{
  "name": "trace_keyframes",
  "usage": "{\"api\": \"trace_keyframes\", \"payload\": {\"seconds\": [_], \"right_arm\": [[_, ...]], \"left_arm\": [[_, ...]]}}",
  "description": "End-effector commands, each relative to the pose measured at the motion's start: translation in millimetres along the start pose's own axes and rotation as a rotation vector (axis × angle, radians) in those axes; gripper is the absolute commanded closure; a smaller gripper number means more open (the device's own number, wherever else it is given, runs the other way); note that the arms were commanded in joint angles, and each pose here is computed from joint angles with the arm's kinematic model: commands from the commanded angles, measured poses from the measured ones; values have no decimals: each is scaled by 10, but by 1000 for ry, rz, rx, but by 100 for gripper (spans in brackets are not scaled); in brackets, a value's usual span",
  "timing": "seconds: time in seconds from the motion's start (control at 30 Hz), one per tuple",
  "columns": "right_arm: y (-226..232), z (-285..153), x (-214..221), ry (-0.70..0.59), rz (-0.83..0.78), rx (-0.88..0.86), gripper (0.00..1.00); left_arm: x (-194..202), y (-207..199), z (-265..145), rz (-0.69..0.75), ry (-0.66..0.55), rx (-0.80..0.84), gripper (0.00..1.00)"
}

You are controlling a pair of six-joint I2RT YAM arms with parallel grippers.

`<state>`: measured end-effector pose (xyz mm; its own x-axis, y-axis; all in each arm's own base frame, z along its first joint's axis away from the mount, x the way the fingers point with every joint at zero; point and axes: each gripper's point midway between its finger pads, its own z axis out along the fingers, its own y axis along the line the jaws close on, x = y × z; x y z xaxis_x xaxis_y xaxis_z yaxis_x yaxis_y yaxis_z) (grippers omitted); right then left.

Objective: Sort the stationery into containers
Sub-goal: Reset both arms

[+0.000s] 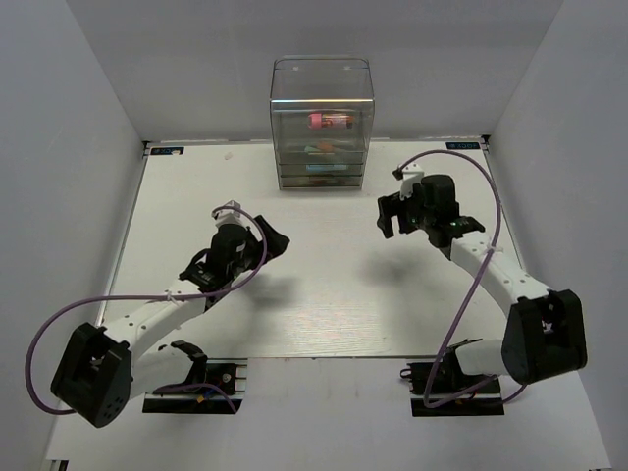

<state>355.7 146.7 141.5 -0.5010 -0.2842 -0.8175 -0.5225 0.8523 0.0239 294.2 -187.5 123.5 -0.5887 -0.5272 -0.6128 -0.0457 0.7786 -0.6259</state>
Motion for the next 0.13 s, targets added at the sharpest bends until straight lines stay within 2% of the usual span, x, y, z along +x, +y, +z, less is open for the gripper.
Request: {"api": "trace_keyframes", "payload": {"seconds": [0.0, 0.1], "right_arm": [[-168, -141, -161, -56, 38, 107, 10], [-194, -173, -166, -74, 39, 121, 10]], "left_arm": [[-206, -207, -75, 20, -59, 68, 0], [-163, -254, -79, 51, -57, 91, 0]]}}
